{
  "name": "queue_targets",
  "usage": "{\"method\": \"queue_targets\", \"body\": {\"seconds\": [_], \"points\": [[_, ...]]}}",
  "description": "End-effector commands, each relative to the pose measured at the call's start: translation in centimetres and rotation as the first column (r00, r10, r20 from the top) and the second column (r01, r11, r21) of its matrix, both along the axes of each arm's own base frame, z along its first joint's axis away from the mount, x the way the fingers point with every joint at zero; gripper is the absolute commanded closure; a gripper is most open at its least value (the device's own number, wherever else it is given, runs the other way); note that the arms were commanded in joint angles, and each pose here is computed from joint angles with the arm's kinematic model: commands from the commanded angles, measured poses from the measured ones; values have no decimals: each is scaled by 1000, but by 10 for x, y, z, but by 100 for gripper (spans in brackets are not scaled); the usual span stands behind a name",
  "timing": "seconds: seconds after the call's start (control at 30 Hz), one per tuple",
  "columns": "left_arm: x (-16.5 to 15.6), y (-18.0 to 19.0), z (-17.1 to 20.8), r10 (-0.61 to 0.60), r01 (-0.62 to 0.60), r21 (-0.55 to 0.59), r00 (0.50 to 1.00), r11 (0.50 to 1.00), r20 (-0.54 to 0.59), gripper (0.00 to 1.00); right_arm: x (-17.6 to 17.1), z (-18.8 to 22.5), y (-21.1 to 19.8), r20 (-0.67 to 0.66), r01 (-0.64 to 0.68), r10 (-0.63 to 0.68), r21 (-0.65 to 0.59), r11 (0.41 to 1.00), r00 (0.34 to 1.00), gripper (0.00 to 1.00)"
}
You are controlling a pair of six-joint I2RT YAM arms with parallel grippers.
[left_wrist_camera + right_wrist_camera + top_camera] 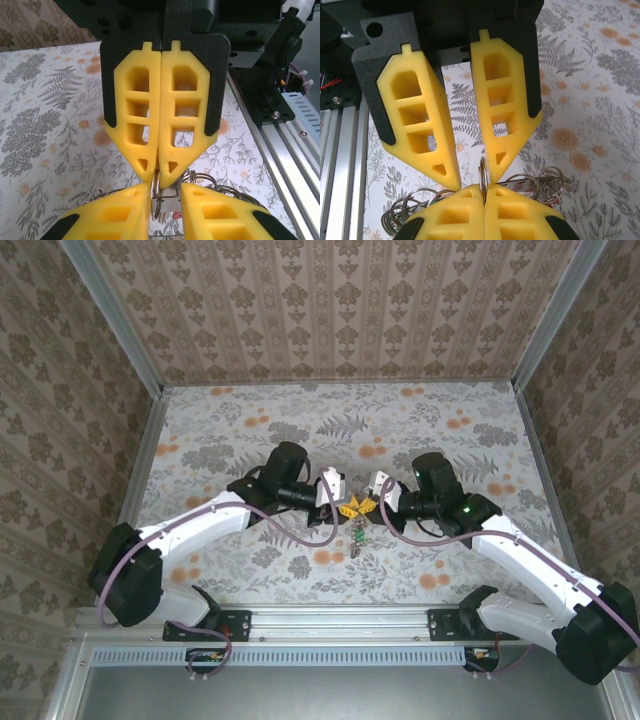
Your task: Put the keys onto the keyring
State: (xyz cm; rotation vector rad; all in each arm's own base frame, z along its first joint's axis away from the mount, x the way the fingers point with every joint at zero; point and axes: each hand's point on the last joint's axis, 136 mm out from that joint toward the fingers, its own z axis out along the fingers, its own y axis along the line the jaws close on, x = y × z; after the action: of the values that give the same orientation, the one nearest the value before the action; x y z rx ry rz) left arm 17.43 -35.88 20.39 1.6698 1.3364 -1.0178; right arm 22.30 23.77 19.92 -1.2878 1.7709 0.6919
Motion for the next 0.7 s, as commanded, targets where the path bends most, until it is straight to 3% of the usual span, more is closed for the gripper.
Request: {"method": "queue_targets", "body": {"seconds": [0.0, 0.2, 0.33, 0.5, 0.67], "points": [[-1, -2, -7, -18, 17, 48, 1000, 999, 22, 82, 2, 21, 5, 53, -26, 25, 27, 999, 998, 100], [0, -4, -3, -17, 16, 41, 999, 999, 33, 100, 2, 17, 3, 50, -21, 20, 6, 1000, 999, 100], [2, -3, -2, -7, 6, 26, 1000, 1000, 30, 100, 3, 13, 0, 59, -7, 8, -6, 1000, 998, 100], [6, 3, 16, 10, -11, -98, 1000, 995, -10, 100, 5, -2, -3, 64, 15, -15, -10, 1000, 998, 90], [3, 8, 26, -20, 13, -164, 999, 986, -45, 100, 6, -7, 1, 43, 20, -21, 34, 999, 999, 87]]}}
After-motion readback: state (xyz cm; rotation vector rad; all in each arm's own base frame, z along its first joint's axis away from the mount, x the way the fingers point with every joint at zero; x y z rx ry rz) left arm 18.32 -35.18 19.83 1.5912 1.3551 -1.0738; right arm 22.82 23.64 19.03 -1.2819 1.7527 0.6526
